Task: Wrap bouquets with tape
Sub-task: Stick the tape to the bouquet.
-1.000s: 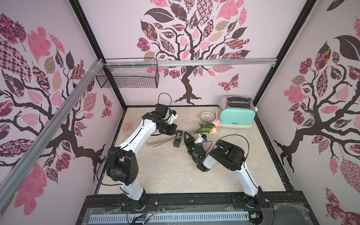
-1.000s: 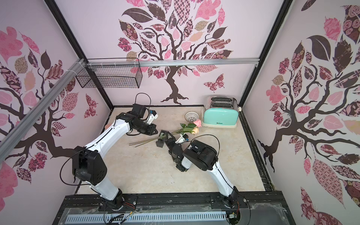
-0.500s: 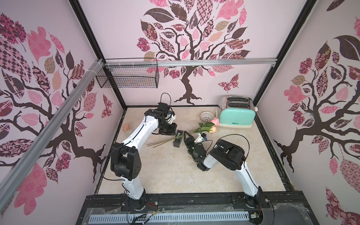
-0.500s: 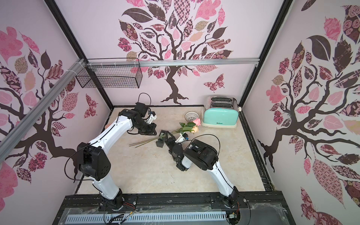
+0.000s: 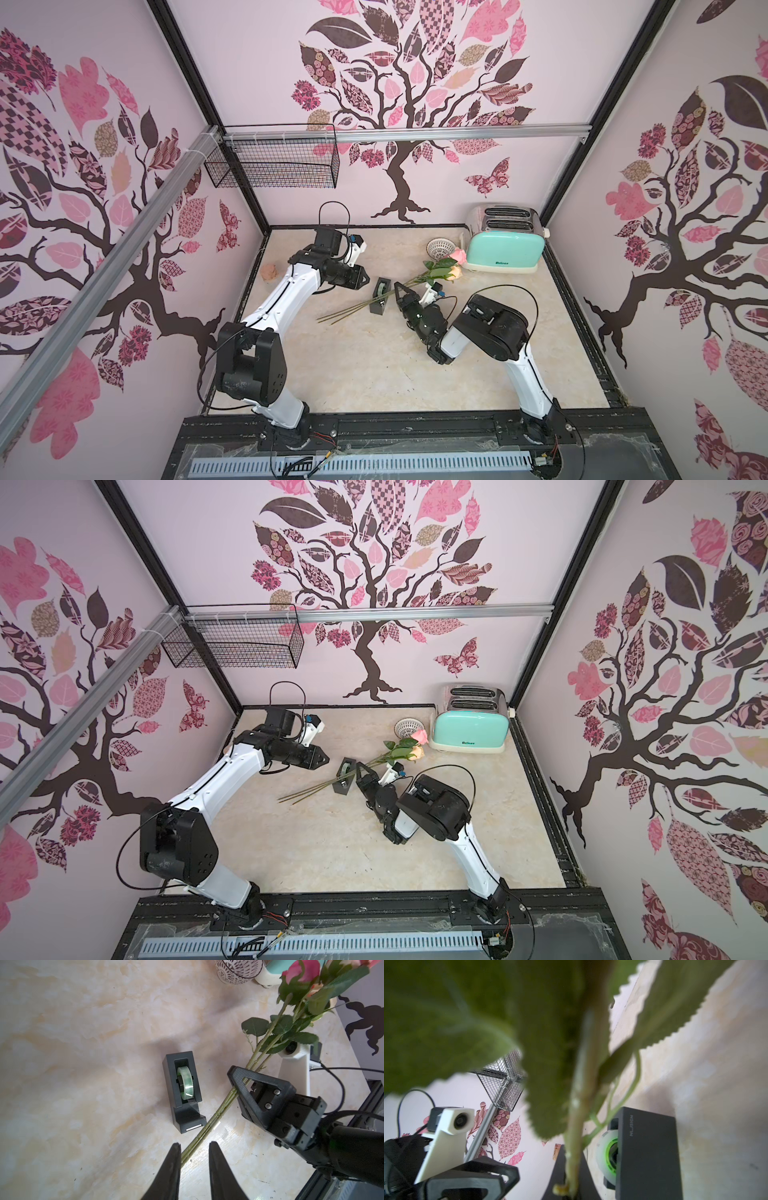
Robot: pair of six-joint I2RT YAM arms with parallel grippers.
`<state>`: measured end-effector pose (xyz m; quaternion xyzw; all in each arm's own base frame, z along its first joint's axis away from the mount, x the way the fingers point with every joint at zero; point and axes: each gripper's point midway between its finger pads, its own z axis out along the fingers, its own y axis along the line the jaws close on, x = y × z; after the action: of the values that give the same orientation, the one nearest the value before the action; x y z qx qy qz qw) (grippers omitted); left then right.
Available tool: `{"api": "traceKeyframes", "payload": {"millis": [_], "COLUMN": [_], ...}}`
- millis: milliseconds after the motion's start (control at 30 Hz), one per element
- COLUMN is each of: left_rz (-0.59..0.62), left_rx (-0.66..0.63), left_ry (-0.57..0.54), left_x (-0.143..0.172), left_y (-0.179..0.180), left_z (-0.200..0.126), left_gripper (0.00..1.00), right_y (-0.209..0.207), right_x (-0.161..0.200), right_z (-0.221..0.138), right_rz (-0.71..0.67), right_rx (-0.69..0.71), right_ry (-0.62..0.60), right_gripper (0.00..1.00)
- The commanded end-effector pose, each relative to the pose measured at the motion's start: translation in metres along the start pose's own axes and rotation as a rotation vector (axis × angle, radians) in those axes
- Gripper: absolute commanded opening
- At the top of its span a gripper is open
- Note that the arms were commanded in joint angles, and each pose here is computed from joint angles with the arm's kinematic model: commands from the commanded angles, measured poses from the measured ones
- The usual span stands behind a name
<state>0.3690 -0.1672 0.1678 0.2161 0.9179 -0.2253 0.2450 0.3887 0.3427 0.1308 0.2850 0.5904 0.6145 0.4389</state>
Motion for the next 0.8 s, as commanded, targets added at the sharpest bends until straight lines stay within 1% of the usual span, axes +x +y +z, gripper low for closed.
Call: {"api": "traceKeyframes", "payload": {"millis": [0, 100, 200, 300, 467, 600, 767], "left_rz": [0.102, 0.131, 0.182, 0.209, 0.207, 0.210, 0.212], "left_rx": [0.013, 0.041, 0.056, 0.033, 0.034, 0.056, 0.047], "left_ry": [-0.040, -0.028, 0.008, 0.050, 0.072, 0.089, 0.096], "left_x": [-0.005, -0.001, 0.007, 0.014, 0.014, 0.017, 0.019], "left_y": [-0.008, -0.017, -0.027, -0.028, -0.026, -0.030, -0.028], "left_z": [0.001, 0.003, 0.012, 0.024, 0.034, 0.039, 0.044], "left_gripper": [0.27, 0.27, 0.26, 0.26, 0.23, 0.22, 0.22], "right_y": [0.033, 0.034, 0.033, 0.032, 0.028, 0.027, 0.026], "right_x": [-0.007, -0.005, -0.005, -0.006, -0.005, -0.005, -0.004], "right_z": [0.004, 0.006, 0.006, 0.006, 0.005, 0.004, 0.006], "right_rz": [0.050, 0.056, 0.051, 0.052, 0.054, 0.059, 0.057], "right_rx": [-0.091, -0.102, -0.092, -0.090, -0.083, -0.081, -0.080], "right_ry": [0.024, 0.031, 0.034, 0.029, 0.033, 0.029, 0.035], "right_gripper": [0.00, 0.00, 0.00, 0.00, 0.00, 0.00, 0.00]}}
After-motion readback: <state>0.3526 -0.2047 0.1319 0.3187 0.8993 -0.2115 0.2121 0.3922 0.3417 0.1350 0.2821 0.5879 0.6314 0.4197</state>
